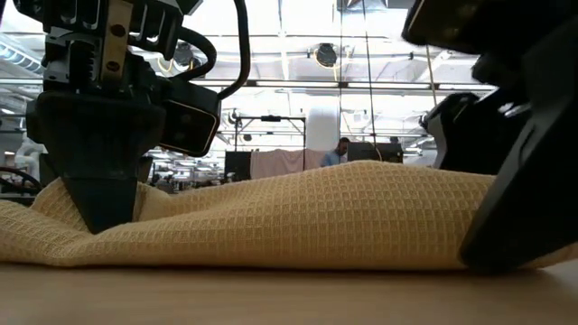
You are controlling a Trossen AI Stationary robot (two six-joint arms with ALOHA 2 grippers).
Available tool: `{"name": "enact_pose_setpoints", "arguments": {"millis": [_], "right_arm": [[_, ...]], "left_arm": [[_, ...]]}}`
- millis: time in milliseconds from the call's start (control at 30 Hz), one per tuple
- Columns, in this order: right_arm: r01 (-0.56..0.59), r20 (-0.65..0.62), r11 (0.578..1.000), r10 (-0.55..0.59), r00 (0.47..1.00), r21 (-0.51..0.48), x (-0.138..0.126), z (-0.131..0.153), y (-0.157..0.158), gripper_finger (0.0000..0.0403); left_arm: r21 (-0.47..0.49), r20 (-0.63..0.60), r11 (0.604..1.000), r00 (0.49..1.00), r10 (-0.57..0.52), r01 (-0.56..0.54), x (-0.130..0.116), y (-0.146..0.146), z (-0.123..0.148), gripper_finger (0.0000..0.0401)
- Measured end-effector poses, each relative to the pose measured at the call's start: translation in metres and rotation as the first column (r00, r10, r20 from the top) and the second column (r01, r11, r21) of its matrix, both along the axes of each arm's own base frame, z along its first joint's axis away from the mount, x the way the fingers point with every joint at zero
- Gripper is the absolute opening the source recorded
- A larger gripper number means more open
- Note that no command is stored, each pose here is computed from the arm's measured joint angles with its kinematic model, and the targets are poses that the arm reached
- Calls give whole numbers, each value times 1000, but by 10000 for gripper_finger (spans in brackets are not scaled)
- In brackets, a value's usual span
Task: Roll towel
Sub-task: Roll the yellow towel
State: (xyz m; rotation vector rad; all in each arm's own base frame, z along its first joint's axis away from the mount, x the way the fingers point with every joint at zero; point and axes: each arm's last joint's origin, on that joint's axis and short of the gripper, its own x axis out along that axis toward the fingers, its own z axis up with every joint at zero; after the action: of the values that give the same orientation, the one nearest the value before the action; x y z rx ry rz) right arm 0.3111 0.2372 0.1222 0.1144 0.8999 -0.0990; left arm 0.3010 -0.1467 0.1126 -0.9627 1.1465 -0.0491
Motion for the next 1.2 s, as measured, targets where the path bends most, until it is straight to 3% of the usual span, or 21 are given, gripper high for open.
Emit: {"name": "enact_pose_setpoints", "arguments": {"millis": [167, 333, 433, 533, 633, 700, 833, 933, 1033, 1200], "right_arm": [[-3, -22, 999, 4, 1000, 45, 5, -4, -9, 257], [1, -26, 999, 0, 1000, 46, 6, -4, -11, 189], [6, -26, 999, -5, 1000, 51, 6, -4, -12, 151], [5, -27, 999, -4, 1000, 53, 6, -4, -12, 122], [4, -28, 998, -2, 1000, 58, 6, -4, -11, 99], [3, -28, 998, -2, 1000, 58, 6, -4, -11, 87], [6, -28, 998, -5, 1000, 58, 7, -4, -12, 71], [7, -29, 998, -5, 1000, 58, 7, -4, -12, 65], [6, -26, 998, -5, 1000, 60, 7, -4, -12, 61], [1, -25, 998, 0, 1000, 57, 7, -4, -12, 59]], "left_arm": [[5, 0, 1000, 1000, 14, -14, 0, 0, 0, 27], [-10, -3, 1000, 1000, 1, -1, 0, 0, 0, 113], [-85, -21, 993, 996, -82, 80, -2, -2, 4, 174], [-189, 4, 955, 973, -231, 227, -7, -5, 17, 227], [-245, 112, 890, 923, -367, 384, -12, -7, 37, 259], [-233, 164, 881, 910, -381, 411, -14, -7, 48, 266], [-99, 288, 915, 892, -349, 390, -21, -11, 72, 269], [30, 293, 925, 881, -371, 379, -36, -16, 83, 269], [194, 320, 934, 880, -351, 302, -48, -25, 89, 269], [454, 514, 876, 755, -407, 163, -55, -57, 92, 284]]}}
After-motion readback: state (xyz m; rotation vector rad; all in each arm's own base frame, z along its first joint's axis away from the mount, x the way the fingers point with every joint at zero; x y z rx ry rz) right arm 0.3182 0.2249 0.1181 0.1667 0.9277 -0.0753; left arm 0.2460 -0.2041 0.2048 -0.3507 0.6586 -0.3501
